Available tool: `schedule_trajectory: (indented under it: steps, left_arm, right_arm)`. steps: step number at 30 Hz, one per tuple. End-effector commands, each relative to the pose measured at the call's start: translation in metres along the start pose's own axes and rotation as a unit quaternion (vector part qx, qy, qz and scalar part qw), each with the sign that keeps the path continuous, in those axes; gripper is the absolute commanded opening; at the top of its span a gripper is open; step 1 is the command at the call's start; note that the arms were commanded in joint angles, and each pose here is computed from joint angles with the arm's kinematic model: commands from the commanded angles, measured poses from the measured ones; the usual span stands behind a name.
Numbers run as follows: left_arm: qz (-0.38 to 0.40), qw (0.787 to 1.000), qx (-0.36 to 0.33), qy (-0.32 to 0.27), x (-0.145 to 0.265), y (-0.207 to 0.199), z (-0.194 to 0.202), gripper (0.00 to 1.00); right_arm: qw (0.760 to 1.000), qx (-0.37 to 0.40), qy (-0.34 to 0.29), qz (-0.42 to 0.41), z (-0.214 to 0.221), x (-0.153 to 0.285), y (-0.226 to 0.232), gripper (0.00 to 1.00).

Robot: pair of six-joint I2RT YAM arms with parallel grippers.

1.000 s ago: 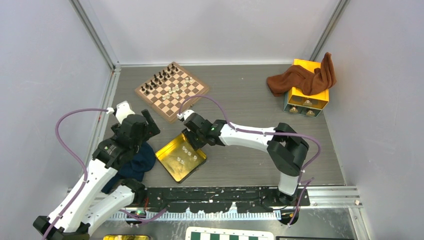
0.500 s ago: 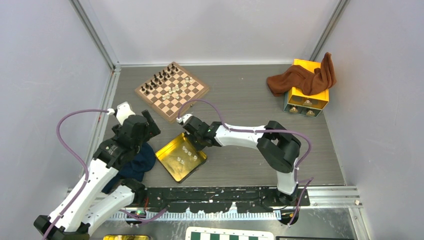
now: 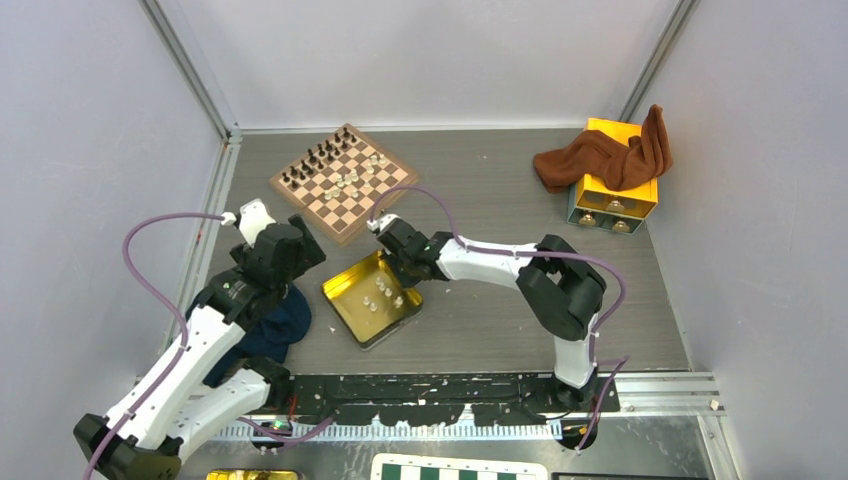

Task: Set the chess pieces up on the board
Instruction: Move the storage box to the center of the board.

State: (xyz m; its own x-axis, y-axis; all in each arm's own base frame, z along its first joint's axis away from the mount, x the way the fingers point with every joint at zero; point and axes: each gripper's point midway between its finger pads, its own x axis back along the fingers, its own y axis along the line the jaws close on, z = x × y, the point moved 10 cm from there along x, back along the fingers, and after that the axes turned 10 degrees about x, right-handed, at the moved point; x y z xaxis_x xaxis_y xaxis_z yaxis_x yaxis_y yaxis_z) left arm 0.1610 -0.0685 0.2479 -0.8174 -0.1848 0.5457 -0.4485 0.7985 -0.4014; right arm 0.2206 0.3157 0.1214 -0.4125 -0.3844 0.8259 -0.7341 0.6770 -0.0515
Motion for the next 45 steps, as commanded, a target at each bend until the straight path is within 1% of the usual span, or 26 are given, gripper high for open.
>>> schedule_trajectory:
  steps: [1, 6, 11, 16, 21, 27, 31, 37, 42, 45]
  left_arm:
    - [0.011, 0.999, 0.02, -0.035, -0.007, -0.017, -0.011, 0.99]
    - [0.012, 0.999, 0.007, -0.045, -0.016, -0.028, -0.015, 1.0]
    - [0.011, 0.999, -0.005, -0.049, -0.024, -0.039, -0.017, 1.0]
    - [0.009, 0.999, -0.017, -0.045, -0.03, -0.045, -0.016, 1.0]
    - [0.007, 0.999, -0.025, -0.044, -0.033, -0.046, -0.016, 1.0]
    - [0.004, 0.999, -0.031, -0.041, -0.033, -0.044, -0.014, 1.0]
    - [-0.002, 0.999, -0.031, -0.041, -0.033, -0.041, -0.013, 1.0]
    - [-0.014, 0.998, -0.034, -0.043, -0.034, -0.037, -0.011, 1.0]
    - [-0.035, 0.998, -0.036, -0.044, -0.042, -0.034, -0.009, 1.0]
    - [-0.049, 0.998, -0.023, -0.034, -0.053, -0.033, -0.006, 1.0]
  right_arm:
    - [0.997, -0.045, -0.047, 0.043, -0.021, 0.028, -0.032, 0.01]
    - [0.991, -0.089, -0.05, 0.087, -0.021, 0.039, -0.075, 0.01]
    - [0.979, -0.138, -0.044, 0.14, -0.013, 0.044, -0.125, 0.01]
    - [0.961, -0.197, -0.038, 0.188, 0.001, 0.046, -0.183, 0.01]
    - [0.937, -0.258, -0.032, 0.235, 0.014, 0.047, -0.247, 0.01]
    - [0.913, -0.3, -0.026, 0.274, 0.009, 0.041, -0.308, 0.01]
    - [0.902, -0.316, -0.023, 0.293, 0.002, 0.034, -0.339, 0.01]
    - [0.886, -0.344, -0.023, 0.309, 0.007, 0.026, -0.378, 0.01]
    - [0.875, -0.361, -0.018, 0.322, 0.013, 0.025, -0.403, 0.01]
    - [0.874, -0.364, -0.016, 0.322, 0.015, 0.023, -0.411, 0.01]
